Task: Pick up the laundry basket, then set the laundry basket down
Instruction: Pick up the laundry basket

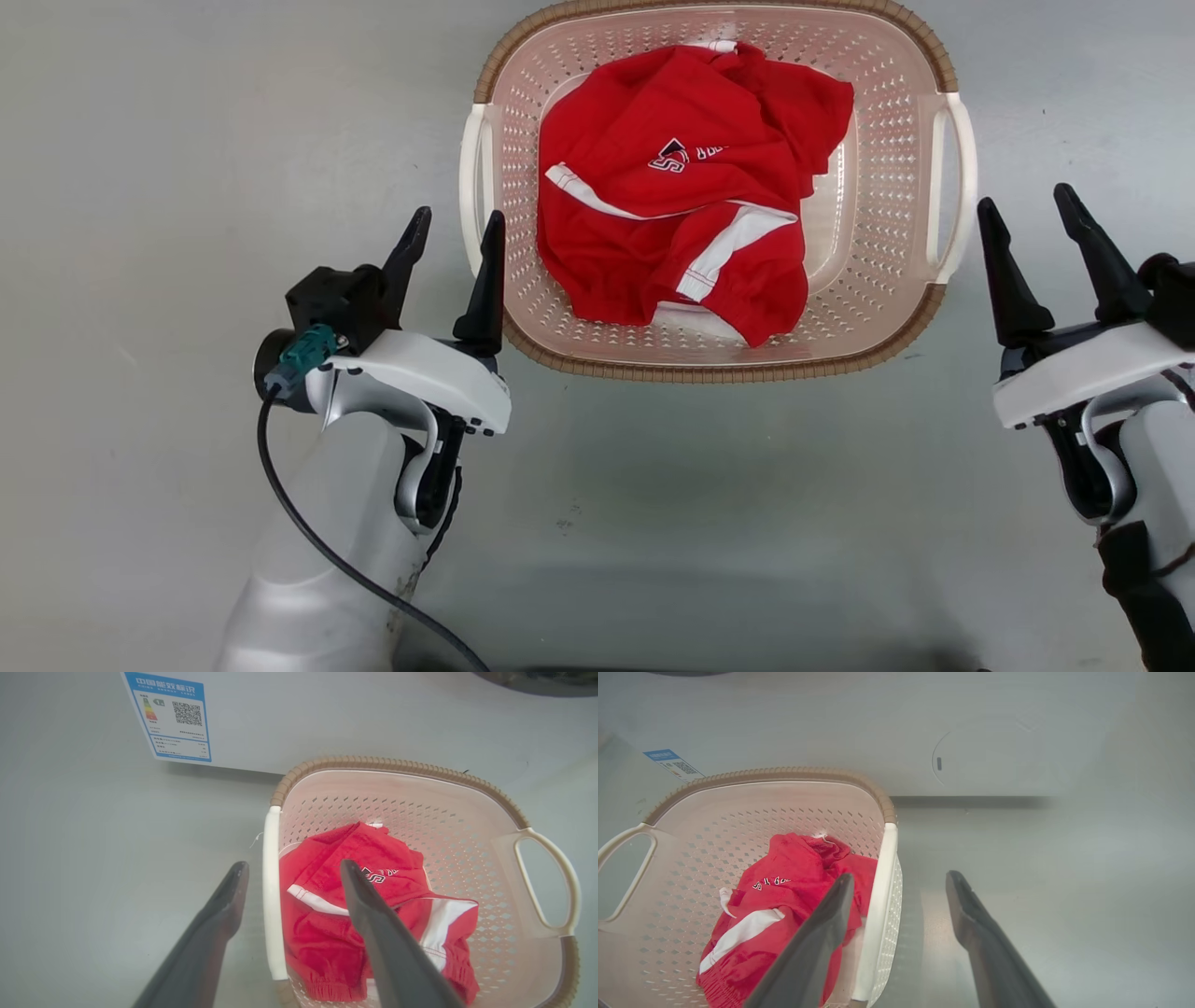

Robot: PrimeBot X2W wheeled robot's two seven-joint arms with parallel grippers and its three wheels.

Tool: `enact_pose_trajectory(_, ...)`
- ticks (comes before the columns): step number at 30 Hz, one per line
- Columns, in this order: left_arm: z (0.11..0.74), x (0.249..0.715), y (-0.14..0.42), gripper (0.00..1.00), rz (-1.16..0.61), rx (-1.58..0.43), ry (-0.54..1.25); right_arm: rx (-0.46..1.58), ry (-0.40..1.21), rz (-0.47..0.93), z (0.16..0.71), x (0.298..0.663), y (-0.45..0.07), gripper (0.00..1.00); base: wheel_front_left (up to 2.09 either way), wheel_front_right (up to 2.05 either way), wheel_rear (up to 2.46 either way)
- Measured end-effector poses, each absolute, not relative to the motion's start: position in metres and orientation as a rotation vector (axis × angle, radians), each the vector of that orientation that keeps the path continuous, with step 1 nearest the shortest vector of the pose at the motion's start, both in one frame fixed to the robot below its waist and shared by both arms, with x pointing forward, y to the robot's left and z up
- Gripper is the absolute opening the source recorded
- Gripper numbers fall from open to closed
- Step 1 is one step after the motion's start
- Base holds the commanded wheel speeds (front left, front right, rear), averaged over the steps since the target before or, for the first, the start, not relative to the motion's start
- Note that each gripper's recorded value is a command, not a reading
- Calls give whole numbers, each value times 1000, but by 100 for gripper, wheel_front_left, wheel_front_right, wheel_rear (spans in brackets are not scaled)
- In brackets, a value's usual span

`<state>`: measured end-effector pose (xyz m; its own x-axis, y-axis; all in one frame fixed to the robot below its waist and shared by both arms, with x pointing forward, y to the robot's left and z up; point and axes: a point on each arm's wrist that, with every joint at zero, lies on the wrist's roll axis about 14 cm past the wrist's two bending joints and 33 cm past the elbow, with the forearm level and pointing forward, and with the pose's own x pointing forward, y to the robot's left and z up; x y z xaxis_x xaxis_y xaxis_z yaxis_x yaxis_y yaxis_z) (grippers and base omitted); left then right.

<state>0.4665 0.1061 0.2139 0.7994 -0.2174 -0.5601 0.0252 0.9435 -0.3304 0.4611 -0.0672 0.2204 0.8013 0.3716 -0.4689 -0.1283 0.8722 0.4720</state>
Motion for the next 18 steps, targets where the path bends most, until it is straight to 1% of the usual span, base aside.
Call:
enact_pose_trajectory(12, 175, 465, 105, 100, -162, -311, 748, 453, 678, 372, 191, 459, -33, 100, 0, 0, 0)
enact_pose_trajectory(18, 150, 467, 107, 100, -171, -286, 808, 457, 709, 406, 172, 467, -22, 100, 0, 0, 0)
